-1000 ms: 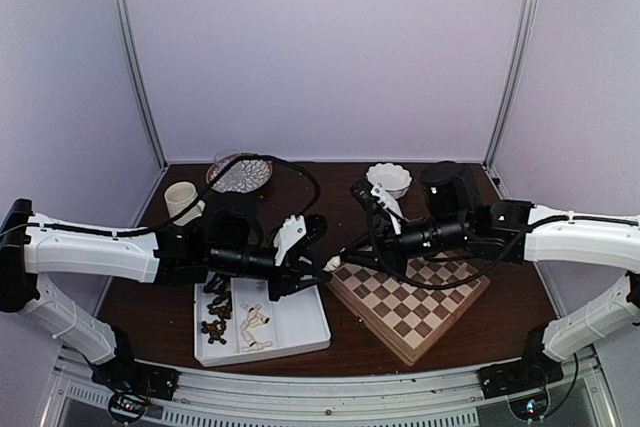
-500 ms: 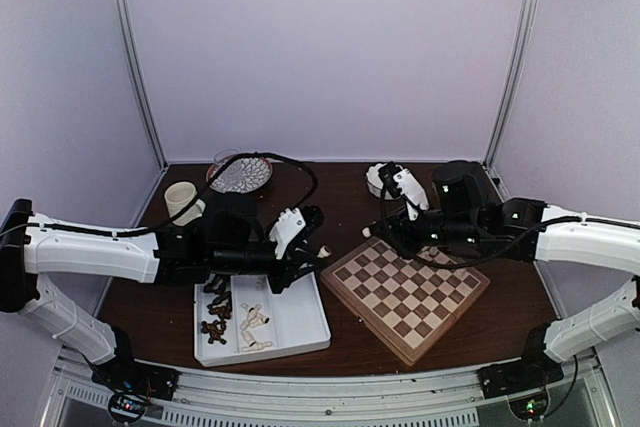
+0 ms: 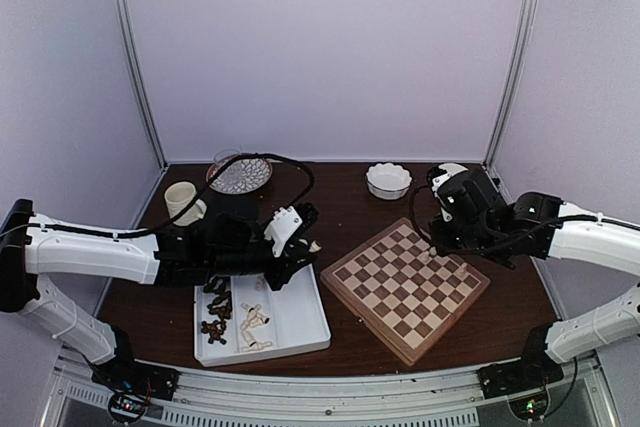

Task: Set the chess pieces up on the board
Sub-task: Place the rook at a1.

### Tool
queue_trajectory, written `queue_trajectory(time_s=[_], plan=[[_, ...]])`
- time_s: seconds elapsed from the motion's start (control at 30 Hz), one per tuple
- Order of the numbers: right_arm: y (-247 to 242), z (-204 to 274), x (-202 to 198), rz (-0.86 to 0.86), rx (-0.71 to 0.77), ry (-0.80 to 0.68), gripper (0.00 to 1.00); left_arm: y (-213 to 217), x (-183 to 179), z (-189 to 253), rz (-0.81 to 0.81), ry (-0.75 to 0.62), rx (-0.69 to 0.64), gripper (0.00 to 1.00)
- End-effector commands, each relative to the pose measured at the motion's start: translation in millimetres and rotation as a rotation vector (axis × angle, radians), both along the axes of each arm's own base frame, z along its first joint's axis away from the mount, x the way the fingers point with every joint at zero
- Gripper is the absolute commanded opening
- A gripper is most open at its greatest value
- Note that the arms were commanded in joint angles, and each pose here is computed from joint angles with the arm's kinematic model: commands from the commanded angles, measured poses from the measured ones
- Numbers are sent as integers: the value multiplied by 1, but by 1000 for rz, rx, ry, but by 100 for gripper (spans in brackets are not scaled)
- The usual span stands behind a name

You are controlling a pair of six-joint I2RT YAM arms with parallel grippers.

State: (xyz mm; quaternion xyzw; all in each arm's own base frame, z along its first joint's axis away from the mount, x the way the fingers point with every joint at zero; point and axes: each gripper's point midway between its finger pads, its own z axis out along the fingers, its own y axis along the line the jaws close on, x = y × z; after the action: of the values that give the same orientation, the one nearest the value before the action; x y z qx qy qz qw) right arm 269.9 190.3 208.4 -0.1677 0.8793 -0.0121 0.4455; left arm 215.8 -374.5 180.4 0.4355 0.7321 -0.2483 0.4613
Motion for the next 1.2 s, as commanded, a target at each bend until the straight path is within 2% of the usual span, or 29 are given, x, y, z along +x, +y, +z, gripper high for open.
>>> queue_trajectory(time_s=[0.0,0.23,0.53,0.83,1.17], plan=[[-55,-8,-5,-230,-90,10,0,2,3,9,34,-7,-40,6],[-97,-46,-15,-428,-6,96,0,2,1,10,36,13,-61,6],[-104,-78,-31,-492,171,196,0,7,0,17,42,3,-77,6],[-111,-104,-40,-576,163,261,0,9,-1,20,46,-5,-92,7],[-119,-125,-39,-644,134,267,0,9,-1,19,45,-4,-89,7]])
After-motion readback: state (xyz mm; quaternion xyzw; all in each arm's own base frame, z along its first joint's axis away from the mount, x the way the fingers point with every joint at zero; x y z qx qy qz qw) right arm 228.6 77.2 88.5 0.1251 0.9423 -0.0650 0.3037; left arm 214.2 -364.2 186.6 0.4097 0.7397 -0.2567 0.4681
